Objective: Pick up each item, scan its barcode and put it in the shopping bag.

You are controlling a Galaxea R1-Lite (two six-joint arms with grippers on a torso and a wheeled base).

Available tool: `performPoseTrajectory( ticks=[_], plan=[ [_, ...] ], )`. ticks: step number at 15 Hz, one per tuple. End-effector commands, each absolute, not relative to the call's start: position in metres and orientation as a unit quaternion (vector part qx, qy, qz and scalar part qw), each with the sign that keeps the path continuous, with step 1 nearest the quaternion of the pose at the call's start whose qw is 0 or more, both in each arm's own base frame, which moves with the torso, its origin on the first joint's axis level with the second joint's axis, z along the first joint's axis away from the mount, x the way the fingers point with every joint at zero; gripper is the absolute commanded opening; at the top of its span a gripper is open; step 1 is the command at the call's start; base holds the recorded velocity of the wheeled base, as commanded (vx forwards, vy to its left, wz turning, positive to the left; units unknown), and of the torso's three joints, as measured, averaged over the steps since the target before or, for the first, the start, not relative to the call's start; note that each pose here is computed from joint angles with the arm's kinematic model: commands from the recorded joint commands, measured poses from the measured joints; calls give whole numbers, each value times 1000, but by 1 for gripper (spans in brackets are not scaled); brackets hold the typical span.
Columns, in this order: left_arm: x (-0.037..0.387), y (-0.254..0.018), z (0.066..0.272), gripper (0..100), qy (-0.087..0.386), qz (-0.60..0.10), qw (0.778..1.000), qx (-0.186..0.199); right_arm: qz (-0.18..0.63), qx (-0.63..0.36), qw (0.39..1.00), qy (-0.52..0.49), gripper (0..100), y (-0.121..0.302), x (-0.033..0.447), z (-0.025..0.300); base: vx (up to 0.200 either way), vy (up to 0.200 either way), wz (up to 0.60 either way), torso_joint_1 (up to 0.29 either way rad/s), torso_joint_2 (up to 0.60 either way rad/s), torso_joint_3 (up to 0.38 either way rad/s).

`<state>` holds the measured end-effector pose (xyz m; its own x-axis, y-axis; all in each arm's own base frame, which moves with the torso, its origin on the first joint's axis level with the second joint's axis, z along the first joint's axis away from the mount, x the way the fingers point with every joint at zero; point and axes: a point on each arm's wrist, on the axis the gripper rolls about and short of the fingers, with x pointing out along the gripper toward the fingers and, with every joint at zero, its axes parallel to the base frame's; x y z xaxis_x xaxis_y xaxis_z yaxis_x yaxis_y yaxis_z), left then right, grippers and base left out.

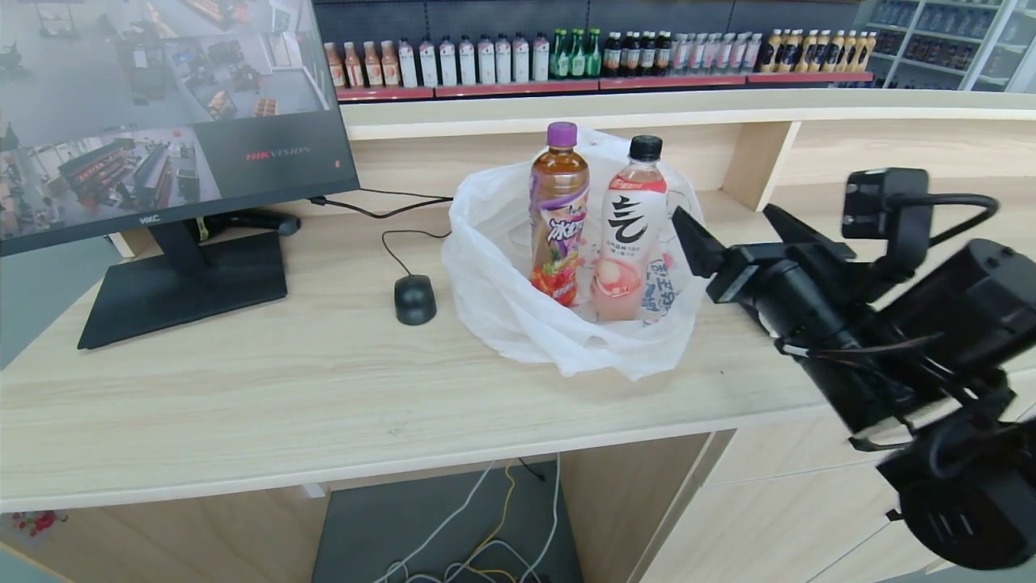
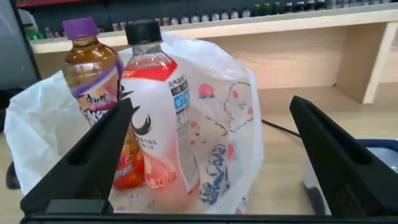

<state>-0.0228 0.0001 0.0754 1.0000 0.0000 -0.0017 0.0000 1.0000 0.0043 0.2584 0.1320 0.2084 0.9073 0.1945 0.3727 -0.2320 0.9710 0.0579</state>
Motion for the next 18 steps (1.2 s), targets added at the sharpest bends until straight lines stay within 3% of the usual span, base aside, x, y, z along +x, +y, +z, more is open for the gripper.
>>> performPoseTrajectory(
  ticks=[1, 4, 8, 14, 18],
  plan=[
    [-23, 0, 75, 100, 1, 0, 1000, 2, 54, 41, 979, -191, 100, 68, 186, 212, 0, 0, 0, 0, 0, 0],
    [-23, 0, 75, 100, 1, 0, 1000, 2, -8, 26, 984, -177, 100, 28, 133, 190, 0, 0, 0, 0, 0, 0],
    [-23, 0, 75, 100, 1, 0, 1000, 2, -10, 3, 993, -122, 100, 15, 88, 171, 0, 0, 0, 0, 0, 0],
    [-23, 0, 75, 100, 1, 0, 1000, 2, 140, -71, 987, 25, 100, -3, -10, 89, 0, 0, 0, 0, 0, 0],
    [-23, 0, 75, 100, 1, 0, 1000, 2, 148, -72, 986, 35, 100, -4, -16, 83, 0, 0, 0, 0, 0, 0]
  ],
)
